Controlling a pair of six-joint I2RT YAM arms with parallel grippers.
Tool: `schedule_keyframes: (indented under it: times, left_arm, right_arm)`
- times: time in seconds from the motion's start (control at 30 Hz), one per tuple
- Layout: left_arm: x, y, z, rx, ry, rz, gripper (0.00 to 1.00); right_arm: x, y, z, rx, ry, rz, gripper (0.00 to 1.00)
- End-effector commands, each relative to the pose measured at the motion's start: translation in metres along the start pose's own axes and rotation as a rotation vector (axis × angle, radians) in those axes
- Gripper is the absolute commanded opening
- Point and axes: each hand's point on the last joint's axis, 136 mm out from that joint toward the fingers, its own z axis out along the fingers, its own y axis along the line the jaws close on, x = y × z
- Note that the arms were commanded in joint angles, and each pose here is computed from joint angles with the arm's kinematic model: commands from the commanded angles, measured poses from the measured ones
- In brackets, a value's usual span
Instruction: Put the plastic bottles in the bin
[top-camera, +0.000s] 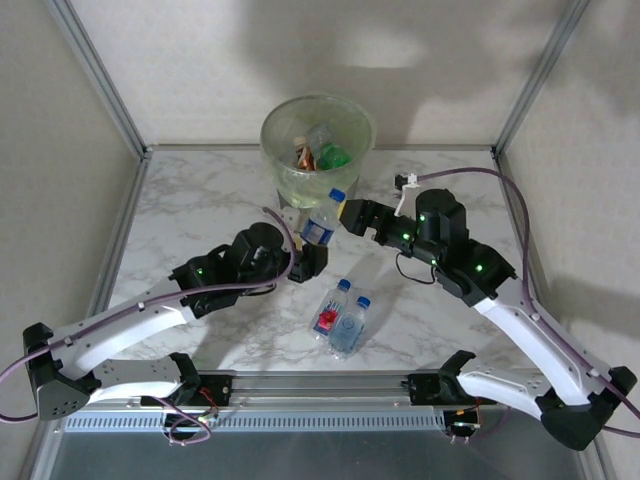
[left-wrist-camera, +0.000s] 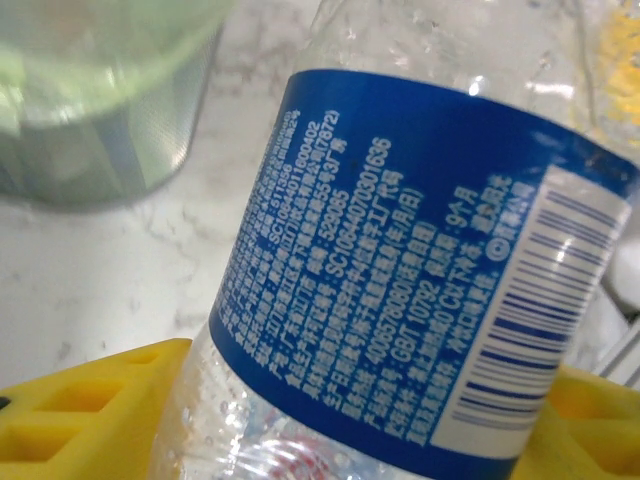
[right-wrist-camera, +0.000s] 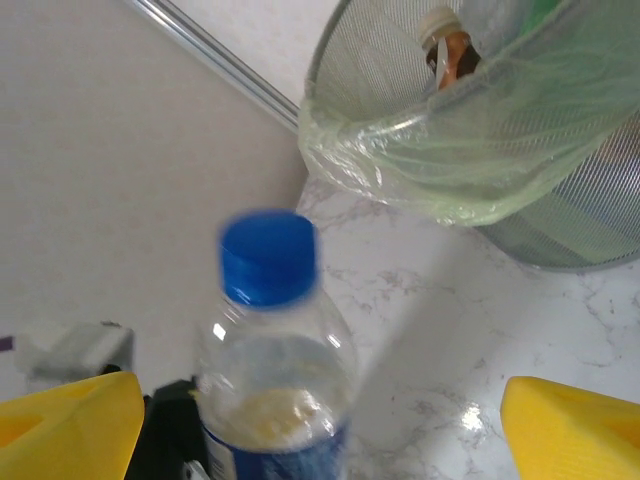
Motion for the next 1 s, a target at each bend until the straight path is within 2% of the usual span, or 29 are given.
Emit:
schedule_keyframes:
  times: [0.0, 0.23, 0.53, 0.77, 0.97]
  left_arm:
    - [-0.051, -0.004, -0.020, -0.017, -0.157, -0.002, 0.53]
    - [-0.103, -0.008, -0.009, -0.011, -0.231, -0.039, 0.53]
    - [-0.173, 0.039, 0.022, -0.120, -0.310, -0.166, 0.51]
    - [-0.203, 0.068, 0.055, -0.149, -0.278, -0.218, 0.51]
    - [-0.217, 0.077, 0.081, -0.171, -0.245, -0.207, 0.52]
  right_arm:
    - [-0.015, 0.013, -0.014, -0.036, -0.072, -0.036, 0.93]
    - [-0.014, 0.003, -0.018, 0.004, -0.084, -0.024, 0.92]
    - [-0.001, -0.015, -0.015, 0.056, -0.064, -0.005, 0.91]
    - [0.019, -0.051, -0.006, 0.188, -0.013, 0.036, 0.90]
    - [0.034, -0.065, 0.000, 0.206, 0.012, 0.075, 0.90]
